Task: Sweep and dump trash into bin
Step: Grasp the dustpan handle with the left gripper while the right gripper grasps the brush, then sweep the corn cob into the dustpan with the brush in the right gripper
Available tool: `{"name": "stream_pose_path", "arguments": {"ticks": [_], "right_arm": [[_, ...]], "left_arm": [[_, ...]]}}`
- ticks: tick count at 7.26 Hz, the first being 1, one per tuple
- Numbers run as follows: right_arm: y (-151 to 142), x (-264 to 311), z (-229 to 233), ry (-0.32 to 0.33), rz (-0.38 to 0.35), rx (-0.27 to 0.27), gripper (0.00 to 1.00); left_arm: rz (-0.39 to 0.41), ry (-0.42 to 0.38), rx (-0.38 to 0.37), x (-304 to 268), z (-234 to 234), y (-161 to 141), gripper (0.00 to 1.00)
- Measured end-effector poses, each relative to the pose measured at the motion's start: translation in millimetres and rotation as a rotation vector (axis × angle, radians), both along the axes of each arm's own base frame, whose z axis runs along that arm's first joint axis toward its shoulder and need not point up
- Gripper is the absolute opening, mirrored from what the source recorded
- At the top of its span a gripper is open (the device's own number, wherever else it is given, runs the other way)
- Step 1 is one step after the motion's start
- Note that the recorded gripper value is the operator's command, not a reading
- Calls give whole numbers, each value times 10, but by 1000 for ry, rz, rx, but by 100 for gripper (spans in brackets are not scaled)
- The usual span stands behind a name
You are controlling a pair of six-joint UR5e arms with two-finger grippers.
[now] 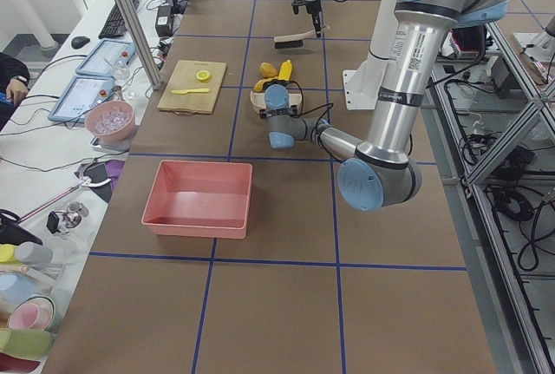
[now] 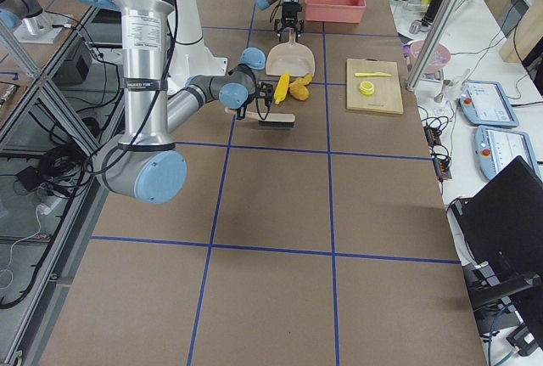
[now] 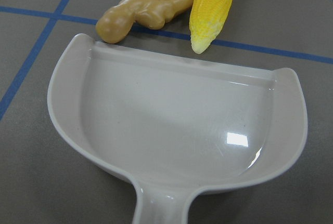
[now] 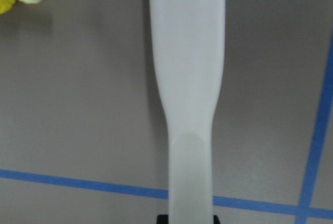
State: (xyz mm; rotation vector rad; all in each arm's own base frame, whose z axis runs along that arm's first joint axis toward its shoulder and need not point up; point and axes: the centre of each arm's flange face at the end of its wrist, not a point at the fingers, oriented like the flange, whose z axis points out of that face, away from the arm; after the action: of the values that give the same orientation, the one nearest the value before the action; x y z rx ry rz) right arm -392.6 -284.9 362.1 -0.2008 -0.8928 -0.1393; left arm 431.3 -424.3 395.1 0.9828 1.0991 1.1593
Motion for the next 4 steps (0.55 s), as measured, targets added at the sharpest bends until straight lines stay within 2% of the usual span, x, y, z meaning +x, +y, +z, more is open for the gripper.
{"name": "stream_pose_path", "arguments": {"ticks": [2, 4], "right_arm": [[-86, -386, -393, 26, -1, -7, 0], [-172, -744, -593, 39, 17, -22, 0]], "left_arm": [[-14, 0, 6, 67, -39, 14, 88], [-18, 6, 10, 109, -105, 3, 88]]}}
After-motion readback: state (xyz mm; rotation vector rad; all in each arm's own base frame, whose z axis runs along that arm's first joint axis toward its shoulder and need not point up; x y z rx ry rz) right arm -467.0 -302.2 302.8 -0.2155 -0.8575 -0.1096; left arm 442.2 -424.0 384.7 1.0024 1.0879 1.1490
